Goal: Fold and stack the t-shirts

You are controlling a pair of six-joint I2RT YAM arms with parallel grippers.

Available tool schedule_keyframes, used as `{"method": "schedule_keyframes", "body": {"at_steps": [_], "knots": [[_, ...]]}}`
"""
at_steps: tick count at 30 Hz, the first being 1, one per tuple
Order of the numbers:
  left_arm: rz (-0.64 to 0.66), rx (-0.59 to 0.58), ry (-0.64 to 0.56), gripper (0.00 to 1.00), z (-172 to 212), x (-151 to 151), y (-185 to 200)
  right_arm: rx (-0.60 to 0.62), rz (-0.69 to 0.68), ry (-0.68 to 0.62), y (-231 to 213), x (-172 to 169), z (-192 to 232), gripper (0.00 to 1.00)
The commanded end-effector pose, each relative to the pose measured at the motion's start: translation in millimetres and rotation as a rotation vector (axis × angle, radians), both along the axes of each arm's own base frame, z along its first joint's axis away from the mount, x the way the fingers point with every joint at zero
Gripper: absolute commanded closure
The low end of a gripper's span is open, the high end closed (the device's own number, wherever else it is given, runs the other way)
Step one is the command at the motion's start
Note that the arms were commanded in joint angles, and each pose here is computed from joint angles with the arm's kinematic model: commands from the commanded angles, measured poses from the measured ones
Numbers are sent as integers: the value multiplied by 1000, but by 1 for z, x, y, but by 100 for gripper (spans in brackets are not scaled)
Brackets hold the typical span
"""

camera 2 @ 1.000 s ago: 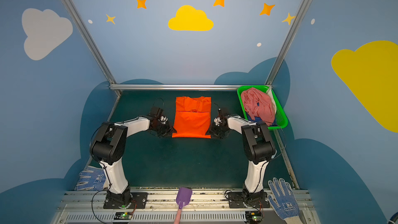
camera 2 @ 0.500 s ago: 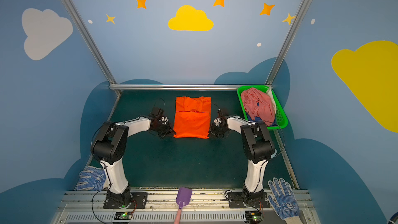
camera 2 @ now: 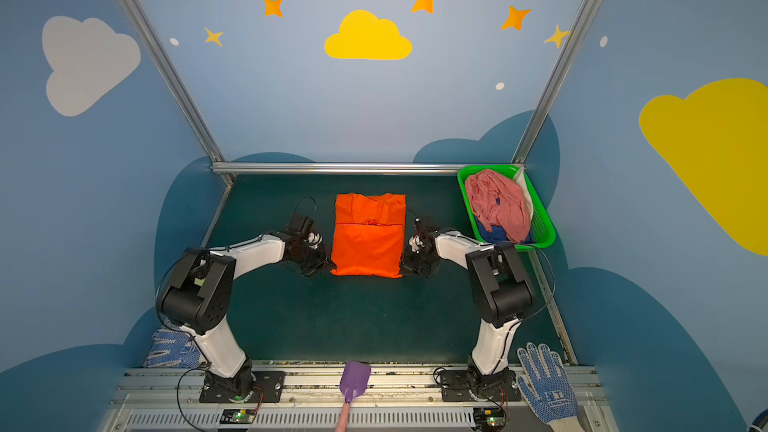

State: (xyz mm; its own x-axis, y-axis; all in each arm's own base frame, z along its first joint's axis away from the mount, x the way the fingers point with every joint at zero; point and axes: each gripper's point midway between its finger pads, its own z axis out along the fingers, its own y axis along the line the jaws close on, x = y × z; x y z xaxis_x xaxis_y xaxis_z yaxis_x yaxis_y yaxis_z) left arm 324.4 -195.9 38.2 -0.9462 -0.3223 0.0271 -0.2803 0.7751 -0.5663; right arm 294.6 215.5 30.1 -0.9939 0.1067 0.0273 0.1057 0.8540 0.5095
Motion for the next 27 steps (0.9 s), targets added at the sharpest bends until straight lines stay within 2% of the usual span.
{"method": "schedule_keyframes", "body": {"at_steps": [1,6,12,19,27], "knots": [[14,55,35,95,-2,-30,7,-30,-4,-8,-6,-22,8,100],[43,98,34,95,0,-71,14,-58,-14,6,-14,-61,8,100],[62,96,-34,95,22,-87,15,-61,-9,-27,-14,-78,23,100],[55,101,-139,95,62,-68,14,-65,-6,-130,-12,-63,62,100],[50,97,-226,95,99,-21,10,-54,34,-208,0,-20,98,100]]}}
